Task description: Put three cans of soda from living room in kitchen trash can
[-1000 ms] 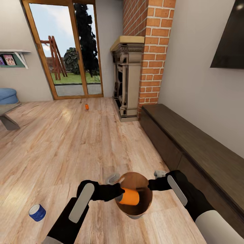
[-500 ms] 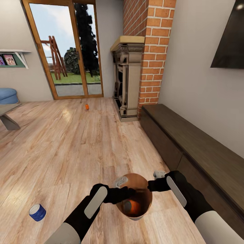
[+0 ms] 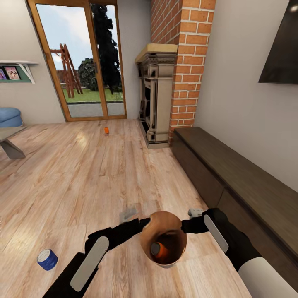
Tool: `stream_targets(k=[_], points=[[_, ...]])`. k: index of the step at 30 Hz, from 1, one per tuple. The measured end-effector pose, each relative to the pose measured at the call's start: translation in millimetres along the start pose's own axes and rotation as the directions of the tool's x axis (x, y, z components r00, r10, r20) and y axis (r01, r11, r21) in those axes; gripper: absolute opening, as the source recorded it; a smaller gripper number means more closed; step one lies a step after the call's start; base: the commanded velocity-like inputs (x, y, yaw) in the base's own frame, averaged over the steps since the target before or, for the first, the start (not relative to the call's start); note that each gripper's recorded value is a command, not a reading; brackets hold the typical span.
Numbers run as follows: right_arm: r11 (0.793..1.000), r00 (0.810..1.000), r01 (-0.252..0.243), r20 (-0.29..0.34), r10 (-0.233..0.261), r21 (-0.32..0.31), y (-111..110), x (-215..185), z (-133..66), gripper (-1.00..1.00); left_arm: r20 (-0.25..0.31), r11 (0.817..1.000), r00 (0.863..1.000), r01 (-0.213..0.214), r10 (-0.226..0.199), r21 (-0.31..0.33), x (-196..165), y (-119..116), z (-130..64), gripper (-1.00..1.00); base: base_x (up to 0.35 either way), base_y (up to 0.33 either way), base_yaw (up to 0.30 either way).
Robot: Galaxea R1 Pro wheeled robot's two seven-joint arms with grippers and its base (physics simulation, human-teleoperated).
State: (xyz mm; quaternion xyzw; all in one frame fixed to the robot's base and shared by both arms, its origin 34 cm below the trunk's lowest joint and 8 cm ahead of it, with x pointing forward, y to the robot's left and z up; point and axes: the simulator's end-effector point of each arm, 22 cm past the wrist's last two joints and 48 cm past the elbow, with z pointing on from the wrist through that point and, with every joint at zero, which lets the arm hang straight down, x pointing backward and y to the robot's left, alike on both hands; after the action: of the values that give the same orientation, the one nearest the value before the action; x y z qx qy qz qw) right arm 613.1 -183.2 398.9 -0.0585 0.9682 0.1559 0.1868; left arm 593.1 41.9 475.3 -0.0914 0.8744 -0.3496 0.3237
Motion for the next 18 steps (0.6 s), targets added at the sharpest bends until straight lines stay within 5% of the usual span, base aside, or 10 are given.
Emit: stream_targets(k=[6,11,15,18], points=[[0.999,1.000,-0.017,-0.002,0.017,-0.027,5.9,0.7,0.8,-1.00,0.104,1.000,0.994,0.010,-0.013,0.030,-25.2,1.3,-38.1,1.00,0.000,0.289,0.000],[1.000,1.000,0.002,0.002,-0.002,-0.007,3.2,-1.0,-0.6,-1.00,0.182,0.987,0.982,0.084,-0.058,-0.139,-51.6,94.6,-75.3,1.00,0.000,0.304,0.000],[1.000,1.000,0.014,0.024,-0.014,-0.025,12.2,-9.0,-7.1,-1.00,0.190,0.937,0.976,0.162,-0.106,-0.311,-46.3,169.9,-93.5,1.00,0.000,0.307,0.000],[0.999,0.998,0.033,0.062,-0.030,-0.038,20.9,-21.1,-16.7,-1.00,0.189,0.861,0.975,0.197,-0.120,-0.469,-36.8,213.4,-109.9,1.00,0.000,0.308,0.000]])
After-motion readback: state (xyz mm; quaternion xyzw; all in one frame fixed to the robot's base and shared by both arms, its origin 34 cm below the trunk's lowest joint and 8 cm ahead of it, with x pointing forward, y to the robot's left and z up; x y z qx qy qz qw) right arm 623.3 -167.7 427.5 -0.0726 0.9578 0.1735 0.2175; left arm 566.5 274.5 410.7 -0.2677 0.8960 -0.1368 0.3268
